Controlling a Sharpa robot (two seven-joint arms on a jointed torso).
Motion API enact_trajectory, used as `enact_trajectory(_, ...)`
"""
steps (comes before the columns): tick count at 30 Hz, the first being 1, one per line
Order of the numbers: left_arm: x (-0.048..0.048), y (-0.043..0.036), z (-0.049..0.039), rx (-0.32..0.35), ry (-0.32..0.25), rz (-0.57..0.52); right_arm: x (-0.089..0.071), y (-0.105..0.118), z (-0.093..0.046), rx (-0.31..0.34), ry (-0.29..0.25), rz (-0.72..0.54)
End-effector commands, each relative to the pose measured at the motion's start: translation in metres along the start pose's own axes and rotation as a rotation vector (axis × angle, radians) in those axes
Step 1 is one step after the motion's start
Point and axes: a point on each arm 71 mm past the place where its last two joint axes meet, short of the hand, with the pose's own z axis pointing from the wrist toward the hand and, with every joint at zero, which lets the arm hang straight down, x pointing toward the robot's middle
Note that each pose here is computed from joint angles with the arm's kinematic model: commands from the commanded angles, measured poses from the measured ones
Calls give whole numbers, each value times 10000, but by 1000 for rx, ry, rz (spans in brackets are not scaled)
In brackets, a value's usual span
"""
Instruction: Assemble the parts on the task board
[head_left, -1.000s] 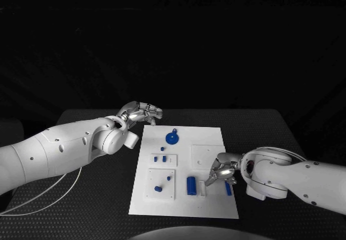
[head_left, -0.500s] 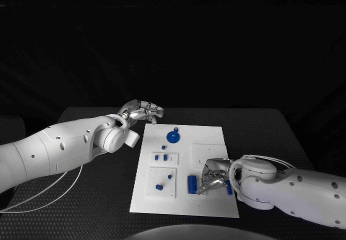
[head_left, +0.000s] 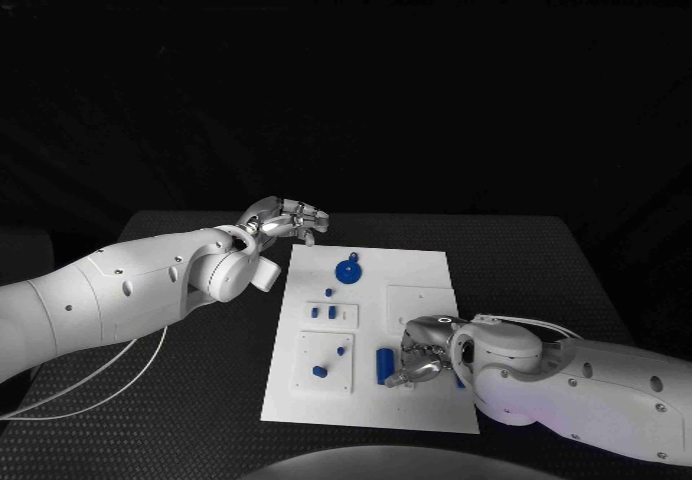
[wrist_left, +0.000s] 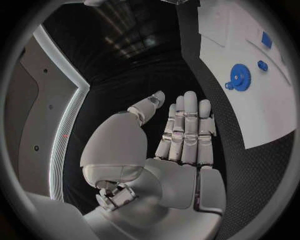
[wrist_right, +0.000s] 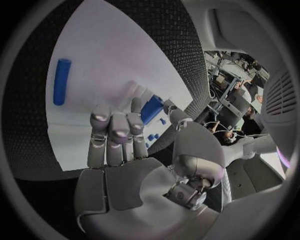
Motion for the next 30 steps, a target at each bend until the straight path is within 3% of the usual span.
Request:
enact_trajectory(1, 24, -12, 2, 6, 19, -10, 8, 0, 11, 14, -7, -56)
enact_trajectory(16, 14, -6, -1, 1, 17, -10, -20, -19, 31, 34, -48, -90)
enact_trajectory(30, 14, -6, -2, 1, 16, -10, -4, -18, 52, 36, -21, -92)
